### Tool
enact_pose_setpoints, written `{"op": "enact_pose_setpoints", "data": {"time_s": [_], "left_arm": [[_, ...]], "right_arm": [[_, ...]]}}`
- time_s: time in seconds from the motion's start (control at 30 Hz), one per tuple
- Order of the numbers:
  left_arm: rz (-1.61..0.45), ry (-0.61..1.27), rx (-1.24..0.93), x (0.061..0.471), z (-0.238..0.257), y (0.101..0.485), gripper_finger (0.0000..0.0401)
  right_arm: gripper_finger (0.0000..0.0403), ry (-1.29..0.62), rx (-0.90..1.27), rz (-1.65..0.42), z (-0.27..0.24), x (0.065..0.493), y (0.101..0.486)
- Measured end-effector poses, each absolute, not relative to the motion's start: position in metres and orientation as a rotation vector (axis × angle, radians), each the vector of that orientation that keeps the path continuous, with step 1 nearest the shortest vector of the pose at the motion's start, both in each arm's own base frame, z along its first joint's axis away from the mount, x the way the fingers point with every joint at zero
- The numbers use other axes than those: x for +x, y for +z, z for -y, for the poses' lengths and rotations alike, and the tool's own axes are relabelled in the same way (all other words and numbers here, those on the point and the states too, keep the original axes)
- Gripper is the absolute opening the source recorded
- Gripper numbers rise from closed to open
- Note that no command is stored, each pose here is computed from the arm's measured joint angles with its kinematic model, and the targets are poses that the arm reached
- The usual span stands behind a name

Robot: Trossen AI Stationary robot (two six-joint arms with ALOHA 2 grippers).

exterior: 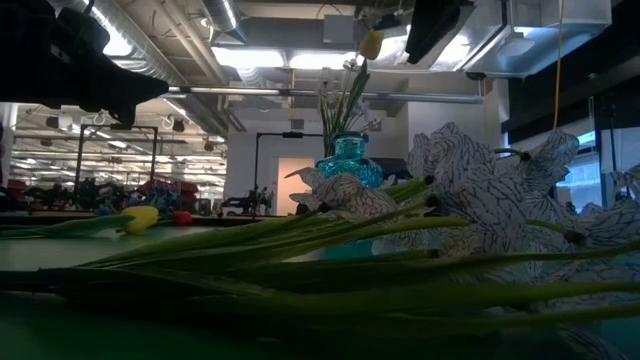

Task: Sort flowers into vase by color
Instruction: Put the yellow tulip into the violet vase

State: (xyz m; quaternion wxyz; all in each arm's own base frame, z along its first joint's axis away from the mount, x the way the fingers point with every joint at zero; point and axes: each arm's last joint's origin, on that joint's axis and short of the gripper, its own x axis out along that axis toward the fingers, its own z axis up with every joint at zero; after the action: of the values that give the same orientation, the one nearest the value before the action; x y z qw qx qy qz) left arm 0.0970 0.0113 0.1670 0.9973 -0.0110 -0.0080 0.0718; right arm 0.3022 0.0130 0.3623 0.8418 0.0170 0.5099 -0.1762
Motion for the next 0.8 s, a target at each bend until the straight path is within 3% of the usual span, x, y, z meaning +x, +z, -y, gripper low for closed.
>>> {"op": "enact_pose_setpoints", "data": {"time_s": [0.43, 0.8], "left_arm": [[0.016, 0.143, -0.022, 0.097, -0.011, 0.167, 0.0000], [0.016, 0.144, -0.022, 0.097, -0.011, 0.167, 0.0000]], "right_arm": [[0.0243, -0.399, 0.044, -1.090, -0.013, 0.300, 0.362], [0.0243, -0.717, -0.186, -0.930, -0.002, 0.299, 0.376]]}}
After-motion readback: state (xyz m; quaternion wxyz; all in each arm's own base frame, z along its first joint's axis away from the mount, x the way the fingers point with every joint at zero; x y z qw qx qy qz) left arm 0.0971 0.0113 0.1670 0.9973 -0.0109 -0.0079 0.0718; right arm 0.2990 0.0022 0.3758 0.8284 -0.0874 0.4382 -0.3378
